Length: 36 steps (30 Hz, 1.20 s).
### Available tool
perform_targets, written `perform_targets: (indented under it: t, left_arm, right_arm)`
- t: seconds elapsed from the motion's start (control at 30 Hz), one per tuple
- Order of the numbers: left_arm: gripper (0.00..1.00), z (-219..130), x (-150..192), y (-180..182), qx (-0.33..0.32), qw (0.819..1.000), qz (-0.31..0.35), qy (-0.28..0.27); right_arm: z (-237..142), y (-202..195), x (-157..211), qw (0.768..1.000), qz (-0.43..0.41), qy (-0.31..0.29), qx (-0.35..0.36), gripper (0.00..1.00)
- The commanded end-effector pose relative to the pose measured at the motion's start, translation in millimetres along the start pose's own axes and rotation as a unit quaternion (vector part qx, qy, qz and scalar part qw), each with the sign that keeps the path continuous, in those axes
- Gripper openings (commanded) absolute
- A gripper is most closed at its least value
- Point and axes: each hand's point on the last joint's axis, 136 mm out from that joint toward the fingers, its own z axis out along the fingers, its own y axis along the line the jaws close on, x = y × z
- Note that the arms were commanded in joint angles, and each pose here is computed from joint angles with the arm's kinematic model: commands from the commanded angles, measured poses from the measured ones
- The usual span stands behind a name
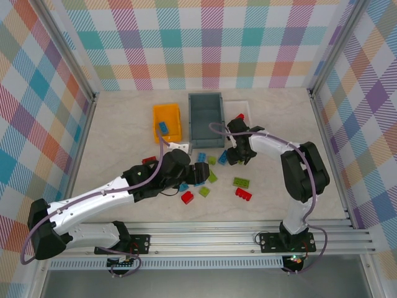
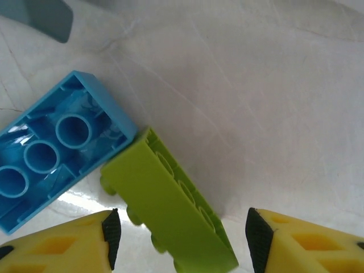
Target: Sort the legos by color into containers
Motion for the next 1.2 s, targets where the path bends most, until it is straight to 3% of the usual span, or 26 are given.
perform_targets:
  t: [0.0, 0.37, 0.63, 0.77, 0.9, 1.03, 1.17]
  left_arm:
    - [0.70, -5, -7, 2, -0.001, 1.000, -0.010, -0.026]
    - [0.70, -9, -13, 2, -0.008, 0.999, -0.007, -0.037]
    - [0.71, -32, -44, -2, -0.029, 0.996, 0.011, -0.080]
    - [0.71, -41, -69, 0, -0.053, 0.995, 0.016, -0.087]
    - [0.71, -40, -93, 15, -0.066, 0.994, -0.008, -0.090]
    - [0.71, -36, -110, 27, -0.063, 0.993, -0.037, -0.091]
    - [0.71, -34, -119, 36, -0.059, 0.992, -0.059, -0.093]
  right_arm:
    - [0, 3, -12, 1.000, -0.022, -0.008, -0.011, 0.56]
    - [-4, 2, 8, 1.000, -0.012, 0.011, -0.011, 0.31]
    - [-75, 18, 2, 0.996, 0.027, -0.070, -0.042, 0.24]
    - [-114, 50, -27, 0.989, 0.037, -0.119, -0.081, 0.25]
    - [-122, 69, -71, 0.982, 0.076, -0.137, -0.106, 0.24]
    - [-112, 72, -115, 0.979, 0.107, -0.147, -0.093, 0.26]
    - [-78, 73, -146, 0.982, 0.129, -0.125, -0.066, 0.27]
